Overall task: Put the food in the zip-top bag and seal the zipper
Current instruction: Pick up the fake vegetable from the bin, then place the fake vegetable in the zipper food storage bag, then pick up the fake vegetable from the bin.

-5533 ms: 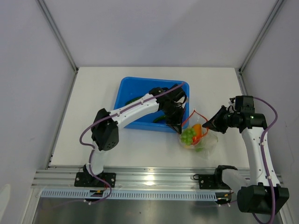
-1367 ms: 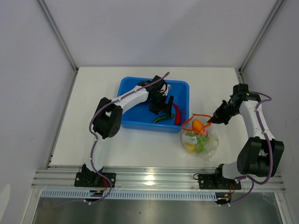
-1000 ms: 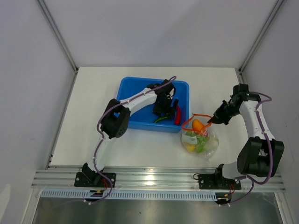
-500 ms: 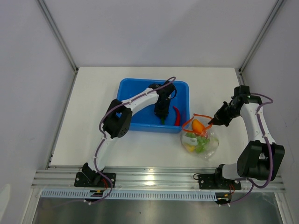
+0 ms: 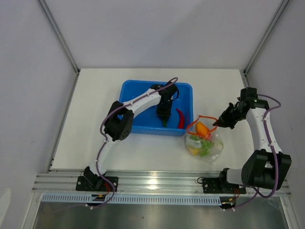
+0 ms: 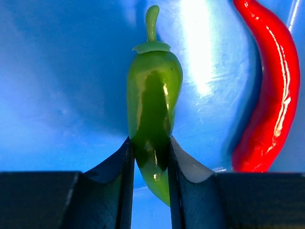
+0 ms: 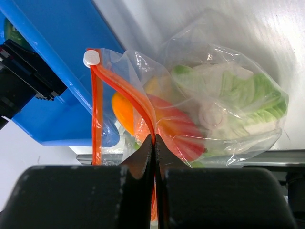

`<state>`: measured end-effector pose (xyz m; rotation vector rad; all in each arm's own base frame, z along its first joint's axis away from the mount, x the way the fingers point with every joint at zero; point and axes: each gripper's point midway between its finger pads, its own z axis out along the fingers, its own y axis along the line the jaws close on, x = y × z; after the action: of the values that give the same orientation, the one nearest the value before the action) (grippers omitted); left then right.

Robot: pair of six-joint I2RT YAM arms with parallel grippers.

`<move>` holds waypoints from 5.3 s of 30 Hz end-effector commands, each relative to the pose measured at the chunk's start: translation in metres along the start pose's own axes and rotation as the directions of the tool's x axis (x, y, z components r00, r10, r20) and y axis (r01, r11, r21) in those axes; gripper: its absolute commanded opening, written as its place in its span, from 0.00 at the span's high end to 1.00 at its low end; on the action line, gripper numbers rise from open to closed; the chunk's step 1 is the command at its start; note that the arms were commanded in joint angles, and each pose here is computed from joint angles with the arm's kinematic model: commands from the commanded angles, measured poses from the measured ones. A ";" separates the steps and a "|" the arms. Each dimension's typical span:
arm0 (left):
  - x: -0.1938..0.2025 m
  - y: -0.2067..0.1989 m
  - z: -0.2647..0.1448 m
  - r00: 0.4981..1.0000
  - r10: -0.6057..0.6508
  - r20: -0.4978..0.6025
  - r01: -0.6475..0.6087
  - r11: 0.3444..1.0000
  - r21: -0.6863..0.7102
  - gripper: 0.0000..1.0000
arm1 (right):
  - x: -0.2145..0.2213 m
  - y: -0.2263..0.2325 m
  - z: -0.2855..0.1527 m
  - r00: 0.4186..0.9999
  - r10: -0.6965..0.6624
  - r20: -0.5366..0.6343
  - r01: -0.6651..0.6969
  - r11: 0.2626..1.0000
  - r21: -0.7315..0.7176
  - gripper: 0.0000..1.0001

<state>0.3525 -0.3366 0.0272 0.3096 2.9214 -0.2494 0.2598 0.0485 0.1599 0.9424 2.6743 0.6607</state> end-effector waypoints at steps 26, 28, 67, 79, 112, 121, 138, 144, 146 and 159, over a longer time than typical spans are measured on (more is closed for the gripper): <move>0.076 -0.103 -0.234 0.969 0.215 0.123 -0.239 0.675 0.698 0.99 | 0.001 0.026 -0.010 0.975 -0.122 0.184 0.150 0.978 -0.147 1.00; 0.087 -0.107 -0.233 0.970 0.229 0.074 -0.213 0.670 0.711 1.00 | 0.004 0.027 -0.011 0.967 -0.154 0.205 0.184 0.973 -0.137 1.00; 0.124 -0.169 -0.188 0.924 0.129 -0.360 0.152 0.741 0.654 0.77 | 0.057 0.034 -0.062 0.823 -0.383 0.421 0.492 0.850 -0.189 1.00; 0.094 -0.187 -0.179 0.913 -0.031 -0.406 0.287 0.756 0.588 0.77 | 0.058 0.031 -0.064 0.826 -0.363 0.432 0.472 0.863 -0.178 1.00; 0.031 -0.064 -0.229 0.954 0.059 0.293 -0.150 0.943 0.298 0.26 | 0.060 0.051 -0.085 0.891 -0.301 0.340 0.385 0.898 -0.212 1.00; -0.026 0.047 -0.203 0.930 0.059 0.362 -0.065 0.998 0.004 0.14 | 0.061 0.045 -0.068 0.919 -0.285 0.273 0.343 0.919 -0.196 1.00; -0.096 0.150 -0.117 0.918 0.293 0.267 -0.256 0.952 -0.166 0.03 | 0.067 0.031 -0.057 0.952 -0.247 0.180 0.272 0.953 -0.132 1.00; -0.103 0.172 -0.082 0.943 0.272 0.192 -0.241 0.956 -0.169 0.05 | 0.064 0.031 -0.051 0.954 -0.249 0.166 0.270 0.955 -0.120 1.00; -0.098 0.176 -0.065 0.954 0.258 0.151 -0.237 0.961 -0.143 0.05 | 0.063 0.032 -0.051 0.954 -0.250 0.165 0.271 0.955 -0.121 1.00; -0.063 0.155 -0.031 0.984 0.174 0.020 -0.175 0.985 0.008 0.10 | 0.058 0.034 -0.044 0.958 -0.233 0.170 0.255 0.959 -0.127 1.00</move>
<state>0.4488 -0.1858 0.0482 0.5759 2.8261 -0.1779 0.2111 0.0921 0.2032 0.5864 2.5461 0.6692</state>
